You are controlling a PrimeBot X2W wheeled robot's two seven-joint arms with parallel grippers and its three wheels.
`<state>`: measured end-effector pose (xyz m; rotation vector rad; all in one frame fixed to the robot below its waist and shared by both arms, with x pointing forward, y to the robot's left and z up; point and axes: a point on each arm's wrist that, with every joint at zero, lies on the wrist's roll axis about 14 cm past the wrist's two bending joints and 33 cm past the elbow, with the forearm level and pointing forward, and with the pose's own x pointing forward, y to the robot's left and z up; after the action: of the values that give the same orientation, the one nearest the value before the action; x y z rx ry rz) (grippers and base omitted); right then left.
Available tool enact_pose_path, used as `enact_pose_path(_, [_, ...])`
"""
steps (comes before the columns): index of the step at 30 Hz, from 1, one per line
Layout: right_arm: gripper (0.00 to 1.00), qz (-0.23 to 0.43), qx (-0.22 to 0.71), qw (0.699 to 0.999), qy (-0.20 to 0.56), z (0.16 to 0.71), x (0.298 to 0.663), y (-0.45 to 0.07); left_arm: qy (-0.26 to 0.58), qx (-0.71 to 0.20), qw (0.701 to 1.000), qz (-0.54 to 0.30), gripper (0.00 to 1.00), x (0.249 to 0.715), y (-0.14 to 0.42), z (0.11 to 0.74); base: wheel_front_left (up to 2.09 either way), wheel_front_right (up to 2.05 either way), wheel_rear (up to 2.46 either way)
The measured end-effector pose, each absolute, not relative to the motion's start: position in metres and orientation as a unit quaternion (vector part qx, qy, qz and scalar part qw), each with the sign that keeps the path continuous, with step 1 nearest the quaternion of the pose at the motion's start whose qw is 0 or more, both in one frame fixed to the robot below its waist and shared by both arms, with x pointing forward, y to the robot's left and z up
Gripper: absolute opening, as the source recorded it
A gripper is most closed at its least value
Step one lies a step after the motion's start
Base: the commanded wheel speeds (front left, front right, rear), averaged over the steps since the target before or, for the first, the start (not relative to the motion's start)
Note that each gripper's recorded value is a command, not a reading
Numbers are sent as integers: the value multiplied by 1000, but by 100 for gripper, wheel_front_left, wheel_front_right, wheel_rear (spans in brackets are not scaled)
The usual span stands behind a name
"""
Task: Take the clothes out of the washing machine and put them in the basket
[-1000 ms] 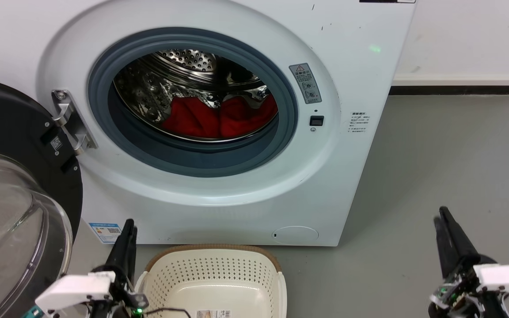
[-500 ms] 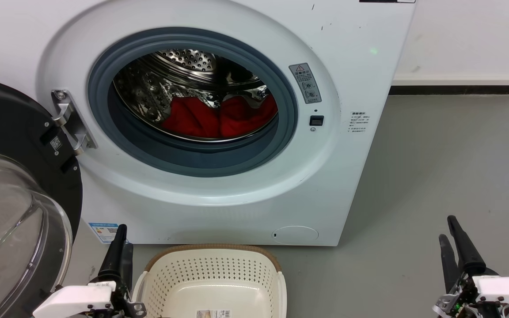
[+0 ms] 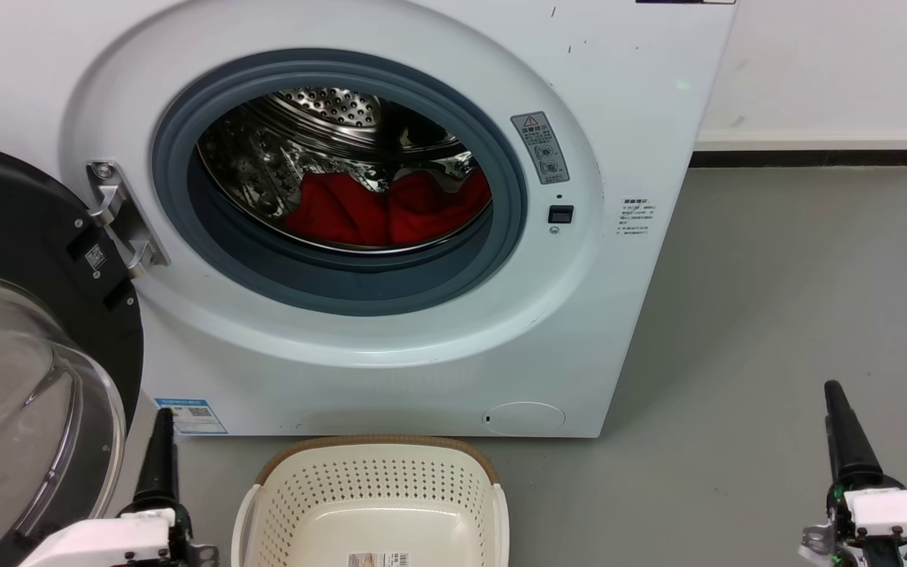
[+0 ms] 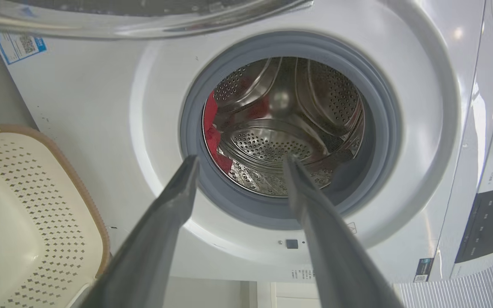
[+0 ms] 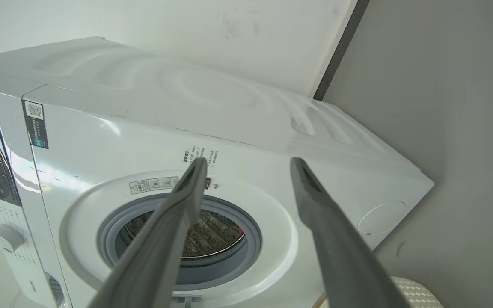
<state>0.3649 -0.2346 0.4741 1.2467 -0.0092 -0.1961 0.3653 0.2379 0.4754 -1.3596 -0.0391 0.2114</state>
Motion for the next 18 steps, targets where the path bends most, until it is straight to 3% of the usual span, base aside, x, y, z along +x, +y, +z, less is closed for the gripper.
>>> enact_pose_path(9, [100,-58,445,893,-41,512,372,-233,-56,-551,825,111,100,367,259,499,0,0,0])
enact_pose_path(18, [100,-26,332,941,-67,538,375,-221,-81,-451,884,97,100,373,253,534,0,0,0])
